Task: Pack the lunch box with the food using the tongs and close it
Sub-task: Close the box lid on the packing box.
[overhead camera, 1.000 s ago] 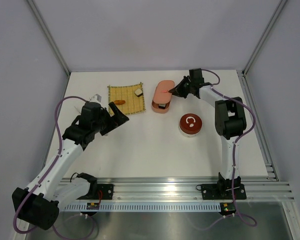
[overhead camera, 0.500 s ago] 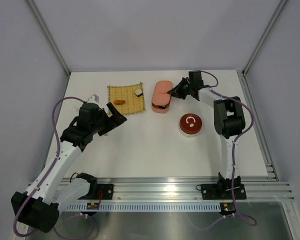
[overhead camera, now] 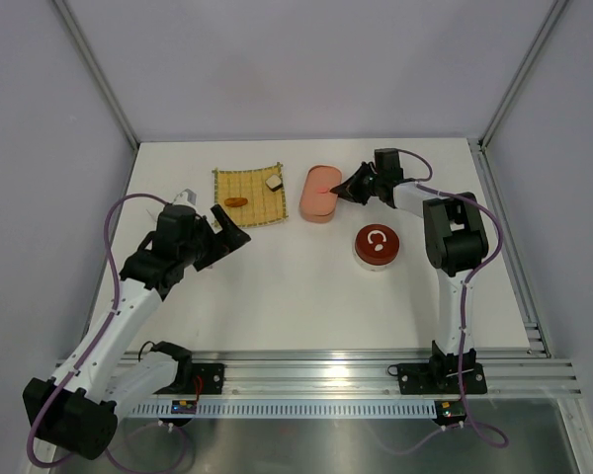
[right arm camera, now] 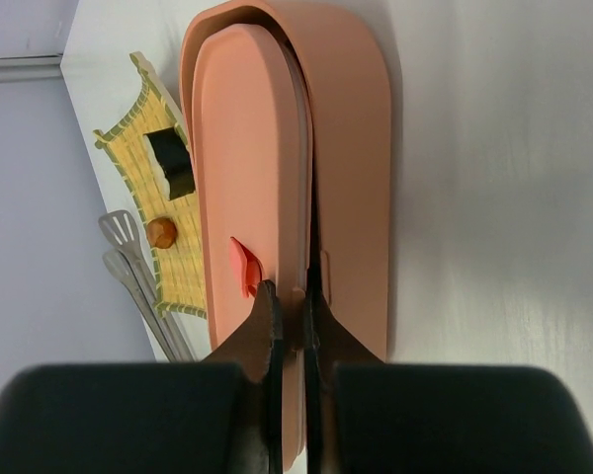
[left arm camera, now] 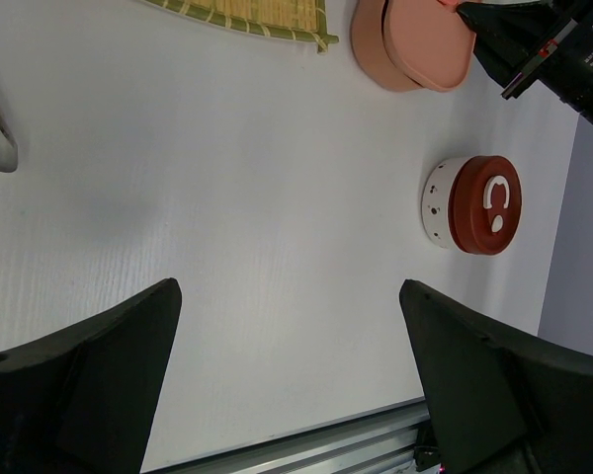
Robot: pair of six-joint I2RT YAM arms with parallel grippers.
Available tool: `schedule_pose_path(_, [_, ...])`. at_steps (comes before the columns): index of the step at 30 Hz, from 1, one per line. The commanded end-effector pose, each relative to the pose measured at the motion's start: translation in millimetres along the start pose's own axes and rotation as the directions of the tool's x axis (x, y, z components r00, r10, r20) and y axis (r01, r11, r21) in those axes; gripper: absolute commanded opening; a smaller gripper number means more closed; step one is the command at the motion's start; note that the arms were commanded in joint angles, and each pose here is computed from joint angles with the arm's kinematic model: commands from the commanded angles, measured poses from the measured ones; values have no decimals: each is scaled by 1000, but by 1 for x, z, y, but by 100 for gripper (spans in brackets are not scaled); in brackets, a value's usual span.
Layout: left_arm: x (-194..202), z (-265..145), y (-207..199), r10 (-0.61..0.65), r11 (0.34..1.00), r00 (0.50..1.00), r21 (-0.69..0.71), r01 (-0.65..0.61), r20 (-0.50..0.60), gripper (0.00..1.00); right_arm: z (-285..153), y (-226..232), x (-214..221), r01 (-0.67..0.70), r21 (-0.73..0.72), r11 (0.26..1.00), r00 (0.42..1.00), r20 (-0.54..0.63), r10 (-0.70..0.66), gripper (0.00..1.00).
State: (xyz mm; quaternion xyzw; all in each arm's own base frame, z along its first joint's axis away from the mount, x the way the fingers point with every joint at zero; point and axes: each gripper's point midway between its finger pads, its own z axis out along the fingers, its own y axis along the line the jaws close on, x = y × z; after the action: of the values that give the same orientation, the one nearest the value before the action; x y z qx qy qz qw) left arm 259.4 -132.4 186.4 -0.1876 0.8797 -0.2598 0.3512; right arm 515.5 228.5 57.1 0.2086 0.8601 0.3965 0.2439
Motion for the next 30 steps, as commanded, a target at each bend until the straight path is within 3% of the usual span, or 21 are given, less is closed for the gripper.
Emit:
schedule_pose_path(1, [-6, 0, -8, 12, 999, 1000, 48, -13, 19, 96, -6, -15, 13, -7, 66, 998, 1000, -23, 8, 0])
schedule_pose_path(10, [-3, 1, -8, 6, 998, 1000, 55, -6, 14, 95, 0, -21, 17, 14, 88, 996, 999, -52, -10, 2])
schedule_pose_path(13, [-3, 0, -8, 6, 998, 1000, 57, -6, 14, 95, 0, -23, 18, 22, 98, 995, 998, -60, -17, 15])
schedule_pose_path(17, [-2, 1, -8, 4, 998, 1000, 56, -5, 11, 95, -7, -19, 14, 38, 113, 993, 998, -46, -33, 45])
schedule_pose_path(19, [-2, 2, -8, 2, 998, 1000, 58, -3, 7, 95, -10, -18, 12, 52, 119, 991, 998, -42, -47, 52])
schedule_pose_path(30, [0, 7, -9, -4, 998, 1000, 68, 4, -6, 95, -41, 8, -6, 127, 165, 978, 992, -7, -127, 57])
